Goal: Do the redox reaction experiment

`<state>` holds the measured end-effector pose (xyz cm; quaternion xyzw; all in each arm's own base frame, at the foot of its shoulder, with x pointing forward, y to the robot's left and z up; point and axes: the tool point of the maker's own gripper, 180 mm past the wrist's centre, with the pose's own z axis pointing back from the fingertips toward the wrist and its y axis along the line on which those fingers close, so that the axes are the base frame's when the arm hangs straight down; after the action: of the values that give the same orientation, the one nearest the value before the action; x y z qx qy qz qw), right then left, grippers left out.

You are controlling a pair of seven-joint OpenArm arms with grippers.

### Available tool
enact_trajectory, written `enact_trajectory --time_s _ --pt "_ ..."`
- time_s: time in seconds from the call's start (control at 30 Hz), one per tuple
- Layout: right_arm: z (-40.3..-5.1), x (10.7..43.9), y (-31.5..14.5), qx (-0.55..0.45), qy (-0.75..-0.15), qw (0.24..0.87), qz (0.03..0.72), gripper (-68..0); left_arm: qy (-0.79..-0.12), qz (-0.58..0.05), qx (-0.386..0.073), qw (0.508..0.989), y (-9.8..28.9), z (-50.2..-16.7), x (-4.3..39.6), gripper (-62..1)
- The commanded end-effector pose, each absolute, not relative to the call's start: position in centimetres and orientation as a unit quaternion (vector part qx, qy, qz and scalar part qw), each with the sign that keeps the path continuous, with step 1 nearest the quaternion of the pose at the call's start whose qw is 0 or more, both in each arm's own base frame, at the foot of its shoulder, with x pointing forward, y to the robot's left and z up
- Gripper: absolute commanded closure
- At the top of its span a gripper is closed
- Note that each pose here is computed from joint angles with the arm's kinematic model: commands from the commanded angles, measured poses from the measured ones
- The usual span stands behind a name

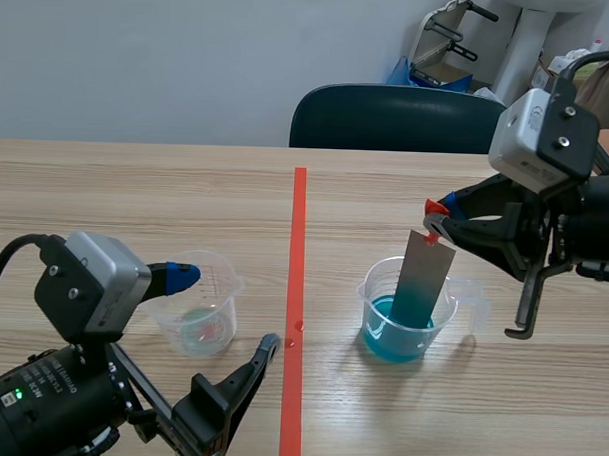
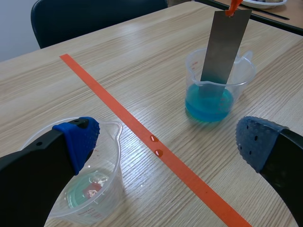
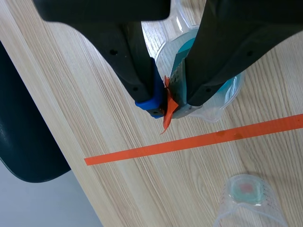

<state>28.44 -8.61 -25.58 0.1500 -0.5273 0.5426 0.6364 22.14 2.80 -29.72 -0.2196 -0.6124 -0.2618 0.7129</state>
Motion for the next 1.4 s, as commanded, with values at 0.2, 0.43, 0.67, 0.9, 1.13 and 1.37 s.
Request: enact_trajectory --time_s 0.2,0.43,0.67,0.9,1.13,1.37 --pt "-25.1 28.4 -8.6 0.149 -0.528 0.629 0.551 -0.8 -0.624 -0.255 -0.229 0.703 2.3 -28.8 22.3 -62.0" --pt "-25.1 28.4 -8.6 0.149 -0.528 0.629 0.551 -0.8 -0.624 -0.255 -0.229 0.703 2.3 -28.8 22.3 -62.0" --pt "-25.0 28.5 -8.6 0.149 -0.528 0.629 0.551 -0.8 -0.624 -0.255 -0.229 0.702 2.3 -28.8 22.3 -62.0" --pt "-23.0 28.5 -8.3 0.14 -0.543 0.608 0.562 -0.8 -0.624 -0.255 -0.229 0.702 2.3 -28.8 22.3 -62.0" --pt "-19.8 27.4 -7.3 0.154 -0.546 0.586 0.578 -0.8 -0.624 -0.255 -0.229 0.702 2.3 -28.8 22.3 -62.0" --pt "-17.4 25.6 -6.5 0.17 -0.53 0.571 0.603 -0.8 -0.624 -0.255 -0.229 0.703 2.3 -28.8 22.3 -62.0"
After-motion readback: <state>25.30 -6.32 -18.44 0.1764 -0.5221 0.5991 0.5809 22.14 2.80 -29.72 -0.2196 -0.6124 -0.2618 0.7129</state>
